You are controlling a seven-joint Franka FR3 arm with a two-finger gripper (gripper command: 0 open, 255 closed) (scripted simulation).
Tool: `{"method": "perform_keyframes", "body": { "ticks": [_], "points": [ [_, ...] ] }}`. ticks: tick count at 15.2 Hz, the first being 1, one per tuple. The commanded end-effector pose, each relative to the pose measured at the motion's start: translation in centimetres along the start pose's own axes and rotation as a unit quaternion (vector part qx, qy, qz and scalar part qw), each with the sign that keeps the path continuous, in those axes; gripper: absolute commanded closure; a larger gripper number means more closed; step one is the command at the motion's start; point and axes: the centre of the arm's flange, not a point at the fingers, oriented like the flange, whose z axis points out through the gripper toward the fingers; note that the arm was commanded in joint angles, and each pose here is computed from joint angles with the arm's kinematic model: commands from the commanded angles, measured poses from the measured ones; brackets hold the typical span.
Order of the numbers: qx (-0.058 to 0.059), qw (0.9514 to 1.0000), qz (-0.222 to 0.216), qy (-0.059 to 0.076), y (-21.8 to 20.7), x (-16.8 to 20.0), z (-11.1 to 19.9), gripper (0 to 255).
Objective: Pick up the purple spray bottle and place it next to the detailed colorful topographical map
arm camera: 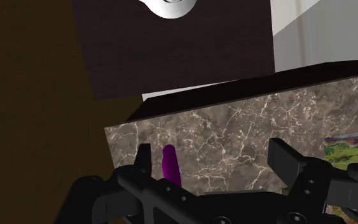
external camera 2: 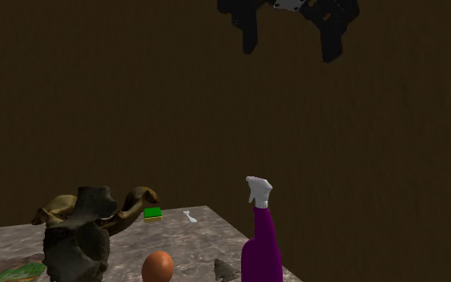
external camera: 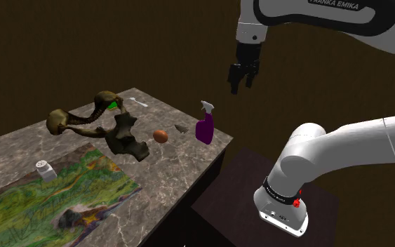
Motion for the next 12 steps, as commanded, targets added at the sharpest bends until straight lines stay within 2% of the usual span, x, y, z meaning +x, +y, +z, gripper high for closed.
{"method": "perform_keyframes", "body": {
  "ticks": [1, 6, 12],
  "points": [
    [0.0, 1.0, 0.0, 0.0, 0.0, 0.0, 0.0, 0],
    [-0.005, 0.9987, -0.017, -0.047, 0.5, 6.8, 3.9, 0],
    [-0.011, 0.9939, -0.038, -0.103, 0.9, 14.5, 9.3, 0]
  ]
}}
